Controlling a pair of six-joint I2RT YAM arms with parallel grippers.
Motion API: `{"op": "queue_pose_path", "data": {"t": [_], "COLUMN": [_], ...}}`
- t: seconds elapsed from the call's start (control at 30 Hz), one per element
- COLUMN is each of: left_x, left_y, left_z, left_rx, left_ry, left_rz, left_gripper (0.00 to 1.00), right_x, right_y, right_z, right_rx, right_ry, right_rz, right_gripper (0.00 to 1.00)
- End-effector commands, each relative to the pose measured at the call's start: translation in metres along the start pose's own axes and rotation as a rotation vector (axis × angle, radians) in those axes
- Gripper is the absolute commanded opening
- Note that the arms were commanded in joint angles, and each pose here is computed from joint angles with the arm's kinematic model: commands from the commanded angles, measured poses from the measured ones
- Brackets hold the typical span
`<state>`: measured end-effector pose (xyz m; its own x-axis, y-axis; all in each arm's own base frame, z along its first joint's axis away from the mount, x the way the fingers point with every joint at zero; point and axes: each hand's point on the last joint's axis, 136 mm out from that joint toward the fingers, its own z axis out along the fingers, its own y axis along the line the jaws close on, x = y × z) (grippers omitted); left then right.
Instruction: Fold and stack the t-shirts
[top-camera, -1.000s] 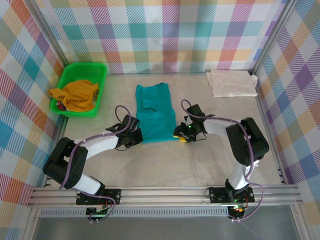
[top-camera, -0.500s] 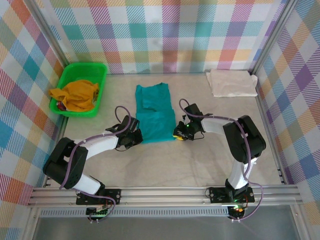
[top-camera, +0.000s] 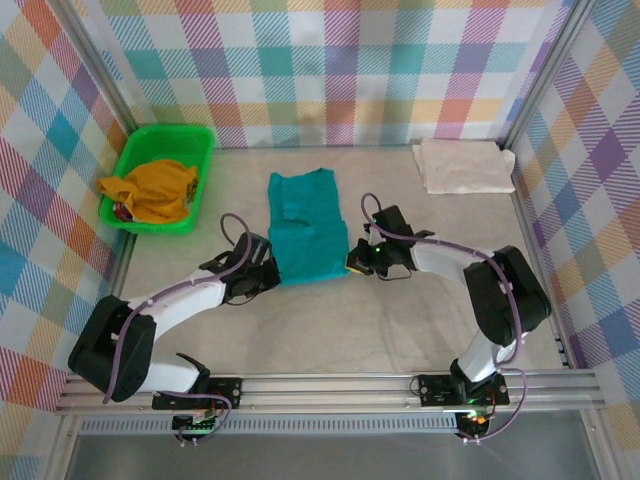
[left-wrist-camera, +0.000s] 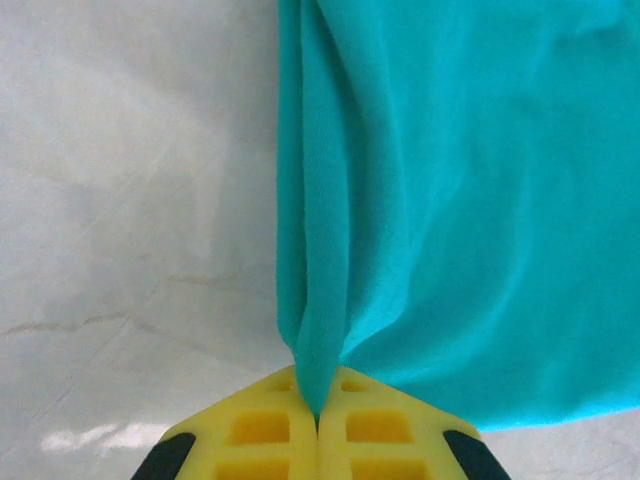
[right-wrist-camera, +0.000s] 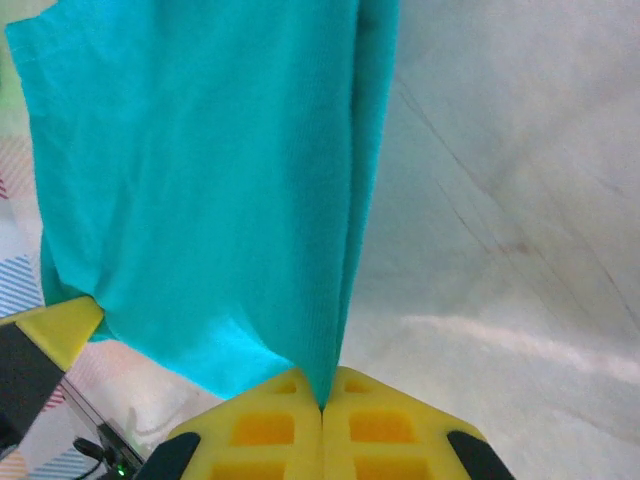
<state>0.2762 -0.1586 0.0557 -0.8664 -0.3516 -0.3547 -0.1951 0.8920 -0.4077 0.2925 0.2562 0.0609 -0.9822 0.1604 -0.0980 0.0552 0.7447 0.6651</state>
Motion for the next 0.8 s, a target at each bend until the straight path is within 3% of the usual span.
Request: {"op": "queue_pose_path", "data": {"t": [0.0, 0.2, 0.4, 0.57, 0.77], "left_x": [0.025, 0.063, 0.079, 0.039, -0.021], "left_y": [0.024, 0.024, -0.001, -0.045, -0.079], "left_z": [-0.007, -0.029, -0.053, -0.081, -0.105], "left_rx": [-0.049, -0.033, 0.061, 0.147, 0.125], "left_ry": [0.056, 0.142, 0.152, 0.038, -0.098], "left_rz": [-0.027, 0.024, 0.041, 0.101, 0.15], "left_gripper": [0.0, 0.0, 0.0, 0.0, 0.0], "right_x": [0.027, 0.069, 0.084, 0.058, 0.008], "right_y": [-0.017, -0.033, -0.011, 0.019, 0.051], "right_z": [-0.005, -0.024, -0.061, -0.085, -0.095], "right_rx": [0.016, 0.013, -0.018, -0.025, -0.007], "right_ry": [0.041, 0.068, 0.01, -0.092, -0.21], "right_rz": [-0.009, -0.017, -0.107, -0.19, -0.231], "right_gripper": [0.0, 0.0, 0.0, 0.0, 0.0]}}
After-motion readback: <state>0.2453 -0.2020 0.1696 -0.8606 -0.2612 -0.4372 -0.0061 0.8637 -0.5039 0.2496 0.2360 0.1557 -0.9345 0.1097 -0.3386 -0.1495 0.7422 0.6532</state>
